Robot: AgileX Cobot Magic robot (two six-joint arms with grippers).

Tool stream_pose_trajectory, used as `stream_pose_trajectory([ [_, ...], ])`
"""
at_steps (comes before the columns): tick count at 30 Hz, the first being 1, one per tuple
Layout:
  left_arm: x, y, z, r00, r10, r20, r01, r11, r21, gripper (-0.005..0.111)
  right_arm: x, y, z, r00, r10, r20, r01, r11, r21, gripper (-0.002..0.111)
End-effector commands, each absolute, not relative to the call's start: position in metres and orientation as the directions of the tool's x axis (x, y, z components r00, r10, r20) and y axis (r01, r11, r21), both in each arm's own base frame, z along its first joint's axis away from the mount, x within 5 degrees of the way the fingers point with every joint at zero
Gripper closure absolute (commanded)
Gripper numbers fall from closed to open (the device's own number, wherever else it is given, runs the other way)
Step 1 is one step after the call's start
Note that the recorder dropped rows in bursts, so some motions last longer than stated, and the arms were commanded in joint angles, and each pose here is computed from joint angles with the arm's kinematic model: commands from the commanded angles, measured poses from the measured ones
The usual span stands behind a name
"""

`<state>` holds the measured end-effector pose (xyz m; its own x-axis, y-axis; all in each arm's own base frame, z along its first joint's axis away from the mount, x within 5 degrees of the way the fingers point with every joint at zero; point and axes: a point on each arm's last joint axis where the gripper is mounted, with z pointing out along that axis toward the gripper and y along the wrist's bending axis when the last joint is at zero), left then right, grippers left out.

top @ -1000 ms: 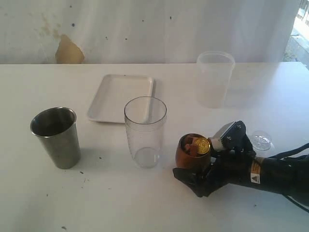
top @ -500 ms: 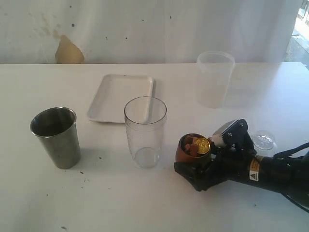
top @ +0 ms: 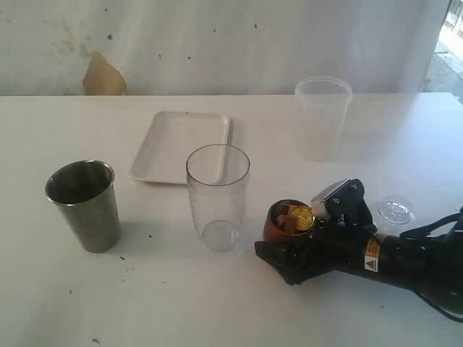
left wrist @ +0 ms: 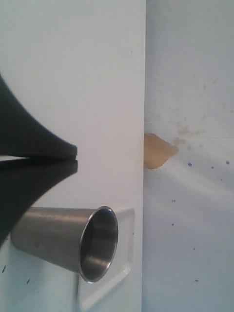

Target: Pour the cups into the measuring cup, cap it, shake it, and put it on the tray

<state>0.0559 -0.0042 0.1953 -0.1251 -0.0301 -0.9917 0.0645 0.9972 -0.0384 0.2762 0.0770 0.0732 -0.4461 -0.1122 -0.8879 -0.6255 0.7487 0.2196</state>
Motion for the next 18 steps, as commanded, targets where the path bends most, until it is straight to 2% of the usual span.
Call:
stream_pose_trajectory([
  [1, 0.056, -0.004, 0.195, -0.111, -0.028, -0.993, 0.066, 0.997, -0.035, 0.107, 0.279, 0.077, 0.075, -0.433, -0.095, -0.897, -0.622, 0.751, 0.221, 0.039],
  [5, 0.056, -0.004, 0.195, -0.111, -0.028, -0.993, 0.066, 0.997, -0.035, 0.107, 0.279, 0.078, 0.078, -0.412, -0.074, -0.908, -0.63, 0.743, 0.225, 0.08],
  [6, 0.056, -0.004, 0.195, -0.111, -0.028, -0.993, 0.066, 0.997, -0.035, 0.107, 0.28, 0.079, 0.079, -0.402, -0.064, -0.913, -0.633, 0.74, 0.227, 0.093],
  [8, 0.056, -0.004, 0.195, -0.111, -0.028, -0.993, 0.066, 0.997, -0.035, 0.107, 0.28, 0.08, 0.082, -0.371, -0.058, -0.927, -0.651, 0.728, 0.215, 0.108],
  [18, 0.056, -0.004, 0.195, -0.111, -0.028, -0.993, 0.066, 0.997, -0.035, 0.107, 0.282, 0.078, 0.089, -0.349, -0.057, -0.936, -0.634, 0.749, 0.191, 0.108],
])
